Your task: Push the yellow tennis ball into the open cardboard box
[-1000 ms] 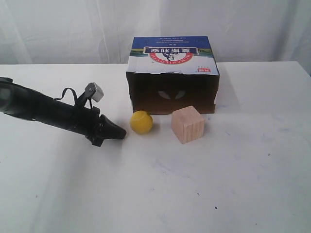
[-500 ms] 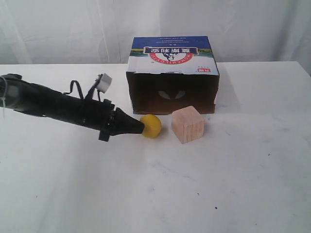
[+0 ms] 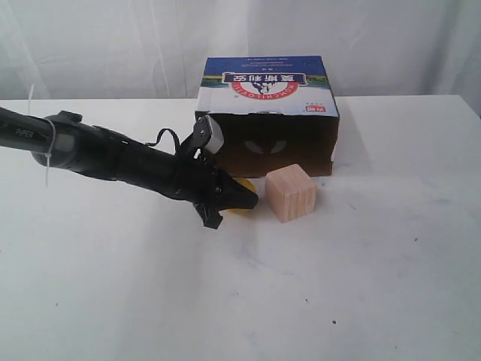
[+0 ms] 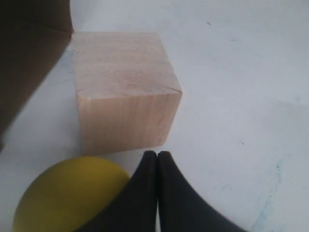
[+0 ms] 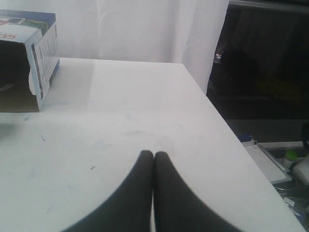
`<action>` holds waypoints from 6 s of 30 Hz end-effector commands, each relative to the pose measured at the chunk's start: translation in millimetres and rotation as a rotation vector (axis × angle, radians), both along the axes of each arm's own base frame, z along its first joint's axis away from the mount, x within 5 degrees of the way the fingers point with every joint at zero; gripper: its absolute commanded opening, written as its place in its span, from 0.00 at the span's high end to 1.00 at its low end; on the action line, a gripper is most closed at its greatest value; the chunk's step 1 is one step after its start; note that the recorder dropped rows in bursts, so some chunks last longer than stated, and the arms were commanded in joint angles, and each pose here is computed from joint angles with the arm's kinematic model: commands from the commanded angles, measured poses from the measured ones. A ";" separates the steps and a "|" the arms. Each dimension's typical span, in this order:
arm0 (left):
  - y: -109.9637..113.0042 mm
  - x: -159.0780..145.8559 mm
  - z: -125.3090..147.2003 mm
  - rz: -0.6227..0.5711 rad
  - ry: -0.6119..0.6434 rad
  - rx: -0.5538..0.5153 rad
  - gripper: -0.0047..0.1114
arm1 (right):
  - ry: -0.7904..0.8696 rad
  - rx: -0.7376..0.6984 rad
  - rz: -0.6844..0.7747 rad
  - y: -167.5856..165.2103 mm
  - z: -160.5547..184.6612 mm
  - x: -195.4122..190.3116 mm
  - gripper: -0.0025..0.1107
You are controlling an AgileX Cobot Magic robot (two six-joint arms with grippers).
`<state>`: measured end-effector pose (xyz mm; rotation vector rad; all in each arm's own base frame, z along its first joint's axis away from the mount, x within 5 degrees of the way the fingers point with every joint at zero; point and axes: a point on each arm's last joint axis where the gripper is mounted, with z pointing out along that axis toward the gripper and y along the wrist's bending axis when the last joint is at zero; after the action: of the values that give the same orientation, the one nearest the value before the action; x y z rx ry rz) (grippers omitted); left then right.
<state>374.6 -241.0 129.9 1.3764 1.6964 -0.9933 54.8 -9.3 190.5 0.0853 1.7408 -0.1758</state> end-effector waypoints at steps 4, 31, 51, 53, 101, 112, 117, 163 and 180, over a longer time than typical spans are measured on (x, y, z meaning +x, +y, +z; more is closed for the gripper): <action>0.0 9.0 3.0 0.071 -0.078 -0.014 0.96 | -0.017 -0.006 -0.009 -0.5 1.1 -0.2 0.98; 6.6 19.8 16.5 0.136 -0.129 -0.155 0.96 | -0.017 -0.006 -0.009 -0.5 1.1 -0.2 0.98; 31.0 26.6 63.9 0.198 -0.150 -0.214 0.96 | -0.017 -0.006 -0.009 -0.5 1.1 -0.2 0.98; 43.3 28.6 68.5 0.224 -0.085 -0.207 0.96 | -0.017 -0.006 -0.009 -0.5 1.1 -0.2 0.98; 17.6 17.2 -27.6 0.169 -0.078 0.010 0.96 | -0.017 -0.006 -0.009 -0.5 1.1 -0.2 0.98; 8.0 45.2 -15.3 0.195 -0.151 -0.049 0.96 | -0.017 -0.006 -0.009 -0.5 1.1 -0.2 0.98; 2.9 57.9 7.0 0.207 -0.191 -0.094 0.96 | -0.017 -0.006 -0.009 -0.5 1.1 -0.2 0.98; 255.1 -235.9 209.7 1.485 -0.552 -0.083 0.96 | -0.017 -0.006 -0.009 -0.5 1.1 -0.2 0.98; 243.7 -289.9 120.0 1.428 -0.352 0.051 0.96 | -0.015 -0.006 -0.009 -0.5 0.9 -0.3 0.98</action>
<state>89.7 3.1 249.0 0.0674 1.8517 0.0960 54.8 -9.3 190.5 0.0853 1.7408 -0.1758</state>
